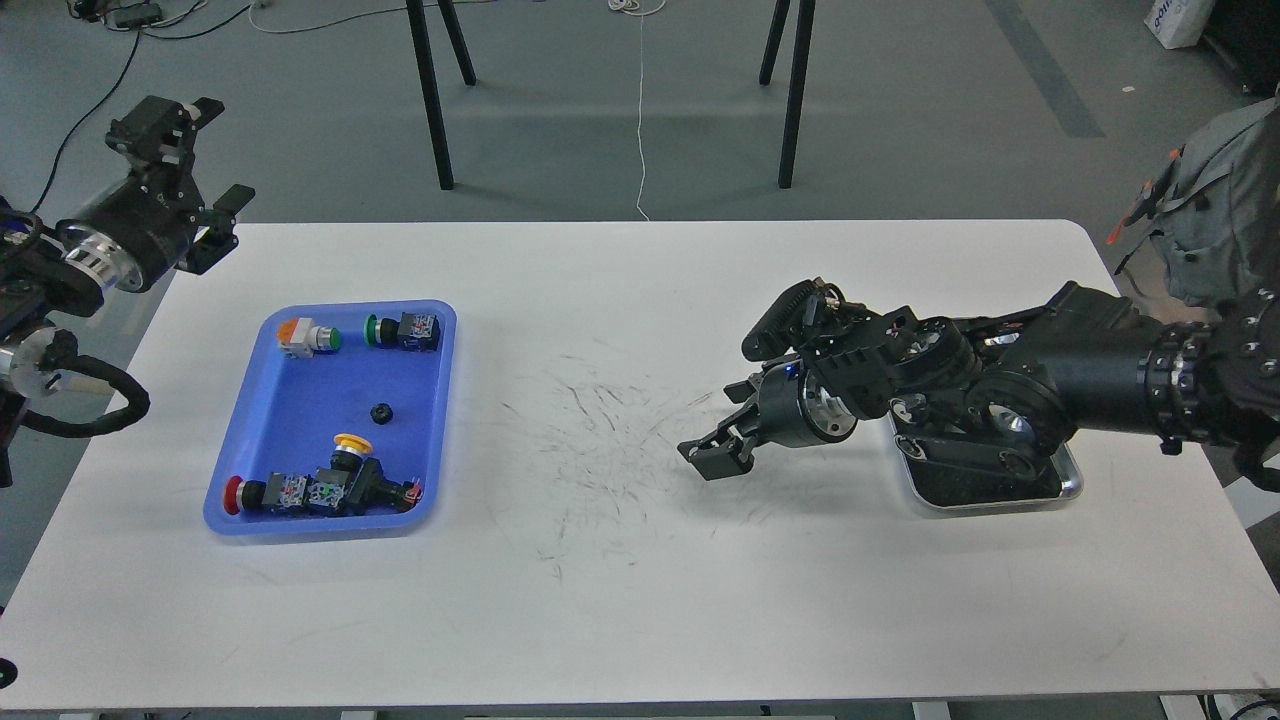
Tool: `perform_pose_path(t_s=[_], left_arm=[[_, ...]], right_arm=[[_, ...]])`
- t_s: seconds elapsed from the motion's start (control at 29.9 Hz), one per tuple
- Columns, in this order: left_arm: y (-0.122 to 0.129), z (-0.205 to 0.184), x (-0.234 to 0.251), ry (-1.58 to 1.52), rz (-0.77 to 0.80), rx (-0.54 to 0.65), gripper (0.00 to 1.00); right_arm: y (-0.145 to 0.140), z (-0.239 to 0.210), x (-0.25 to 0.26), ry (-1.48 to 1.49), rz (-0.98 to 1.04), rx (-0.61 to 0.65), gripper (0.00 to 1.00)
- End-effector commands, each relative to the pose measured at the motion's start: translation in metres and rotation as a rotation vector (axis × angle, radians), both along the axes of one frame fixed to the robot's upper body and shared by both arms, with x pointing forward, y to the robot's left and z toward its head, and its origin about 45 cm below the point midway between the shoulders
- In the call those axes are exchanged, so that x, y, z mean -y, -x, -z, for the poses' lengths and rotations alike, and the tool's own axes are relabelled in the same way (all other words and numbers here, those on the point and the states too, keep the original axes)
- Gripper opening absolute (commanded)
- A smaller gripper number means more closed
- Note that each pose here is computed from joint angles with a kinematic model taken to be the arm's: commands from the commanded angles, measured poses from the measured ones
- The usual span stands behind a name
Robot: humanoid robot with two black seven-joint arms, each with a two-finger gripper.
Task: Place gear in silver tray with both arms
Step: 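Reach the right gripper to the black gear and grasp it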
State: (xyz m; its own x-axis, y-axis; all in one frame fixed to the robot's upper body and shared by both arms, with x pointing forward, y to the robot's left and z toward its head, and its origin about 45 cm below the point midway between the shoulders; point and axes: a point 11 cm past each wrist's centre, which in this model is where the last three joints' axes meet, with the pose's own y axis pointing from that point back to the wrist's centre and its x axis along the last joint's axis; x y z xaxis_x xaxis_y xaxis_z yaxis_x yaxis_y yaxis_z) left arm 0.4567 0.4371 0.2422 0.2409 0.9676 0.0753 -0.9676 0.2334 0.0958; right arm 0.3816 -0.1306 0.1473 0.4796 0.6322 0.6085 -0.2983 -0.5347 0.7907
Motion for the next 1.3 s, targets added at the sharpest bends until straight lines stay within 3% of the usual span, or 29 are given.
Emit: perform_pose_path(t_s=[0.0, 0.6, 0.9, 1.27], left_arm=[[0.0, -0.002, -0.001, 0.005, -0.004, 0.005, 1.0], [0.001, -0.003, -0.007, 0.001, -0.017, 0.008, 1.0], [0.002, -0.002, -0.009, -0.004, -0.024, 0.005, 1.0], [0.004, 0.001, -0.015, -0.013, -0.042, -0.001, 1.0]], right_arm=[[0.0, 0.002, -0.005, 0.018, -0.032, 0.01, 0.94], [0.006, 0.019, -0.008, 0.066, -0.103, 0.003, 0.86], [0.006, 0.02, -0.01, 0.07, -0.106, 0.003, 0.68], [0.007, 0.019, -0.005, 0.086, -0.127, -0.014, 0.68]])
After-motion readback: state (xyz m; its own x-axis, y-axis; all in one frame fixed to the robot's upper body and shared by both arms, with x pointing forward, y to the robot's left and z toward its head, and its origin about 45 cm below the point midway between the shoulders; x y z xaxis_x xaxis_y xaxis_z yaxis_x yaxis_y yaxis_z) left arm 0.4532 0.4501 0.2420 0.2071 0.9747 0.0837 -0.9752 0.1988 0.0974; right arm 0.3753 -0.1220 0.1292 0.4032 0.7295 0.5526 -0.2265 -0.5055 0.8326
